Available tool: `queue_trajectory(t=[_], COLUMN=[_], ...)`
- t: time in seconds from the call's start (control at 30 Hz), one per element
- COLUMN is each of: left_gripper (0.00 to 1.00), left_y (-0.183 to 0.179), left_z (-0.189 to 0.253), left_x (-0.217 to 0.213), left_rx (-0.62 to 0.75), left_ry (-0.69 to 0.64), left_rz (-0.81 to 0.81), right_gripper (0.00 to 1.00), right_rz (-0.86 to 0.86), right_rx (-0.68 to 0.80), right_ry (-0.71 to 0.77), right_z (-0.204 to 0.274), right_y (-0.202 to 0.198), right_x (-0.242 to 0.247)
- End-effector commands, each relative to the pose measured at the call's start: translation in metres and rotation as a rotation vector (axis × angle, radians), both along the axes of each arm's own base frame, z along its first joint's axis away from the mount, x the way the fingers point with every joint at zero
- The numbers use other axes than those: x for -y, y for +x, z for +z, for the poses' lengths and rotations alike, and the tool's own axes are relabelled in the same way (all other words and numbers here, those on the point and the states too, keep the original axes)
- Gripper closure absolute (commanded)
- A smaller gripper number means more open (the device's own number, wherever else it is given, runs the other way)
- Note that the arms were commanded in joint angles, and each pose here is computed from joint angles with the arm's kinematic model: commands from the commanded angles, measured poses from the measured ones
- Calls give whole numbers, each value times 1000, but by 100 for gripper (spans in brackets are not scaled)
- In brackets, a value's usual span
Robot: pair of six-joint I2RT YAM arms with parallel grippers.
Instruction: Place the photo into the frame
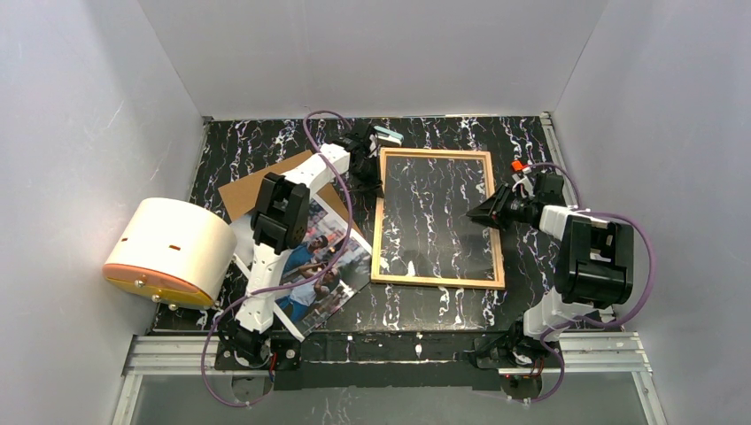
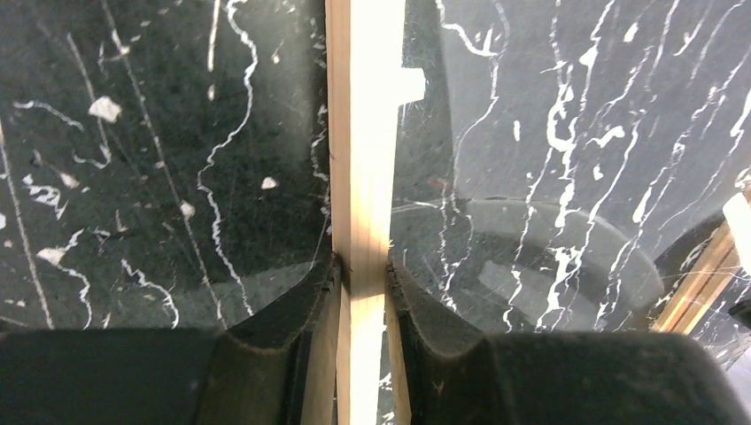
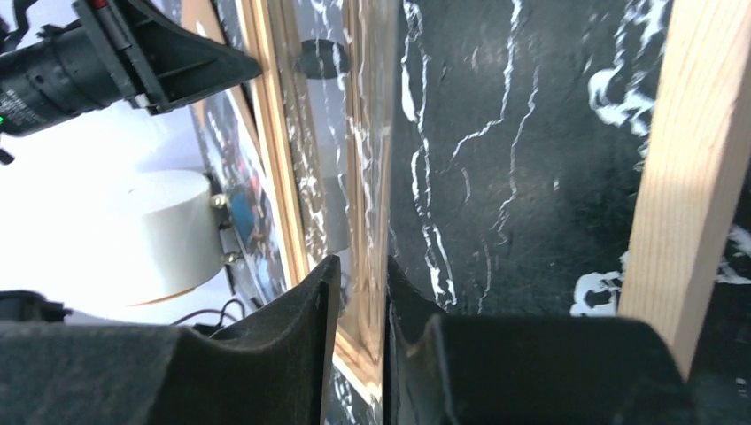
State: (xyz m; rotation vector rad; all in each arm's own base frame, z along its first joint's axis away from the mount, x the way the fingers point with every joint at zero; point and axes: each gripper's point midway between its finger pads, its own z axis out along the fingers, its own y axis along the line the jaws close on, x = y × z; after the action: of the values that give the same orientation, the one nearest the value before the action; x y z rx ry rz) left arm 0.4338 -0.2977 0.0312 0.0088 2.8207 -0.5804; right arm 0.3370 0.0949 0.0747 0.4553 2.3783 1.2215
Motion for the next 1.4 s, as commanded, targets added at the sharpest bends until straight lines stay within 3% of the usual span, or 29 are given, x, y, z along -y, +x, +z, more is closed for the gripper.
queue_trajectory(t=[0.0,0.33,0.43,0.53,0.8,1.1,1.17,1.37], left_gripper=[100,100,100,100,100,100,100,92], left_y=[-12,-21,-19,-9,-13,-9,-7,-5], left_z=[25,59,97,105,72,23,17,7], left_x=[-25,-33,-13,-22,-70,-95,-98,-107], left_rx=[-38,-78,-101,-46,-41,-51,-54,-58], left_ry=[32,-124,-286,-238,-81,-62,-65,-46], left_rz=[11,25,20,43,89,68,59,49], right_gripper=[72,76,76,75,74,75,72,46], right_rz=[62,125,125,128,172,223,225,202], right_rx=[52,43,52,59,38,55,52,69], right_ry=[125,245,239,232,239,250,241,173], right_z=[22,31,38,45,39,19,13,5], right_y=[-10,-24,-21,-15,-13,-10,-9,4], right_x=[-17,-49,-52,-51,-71,-110,-110,-106])
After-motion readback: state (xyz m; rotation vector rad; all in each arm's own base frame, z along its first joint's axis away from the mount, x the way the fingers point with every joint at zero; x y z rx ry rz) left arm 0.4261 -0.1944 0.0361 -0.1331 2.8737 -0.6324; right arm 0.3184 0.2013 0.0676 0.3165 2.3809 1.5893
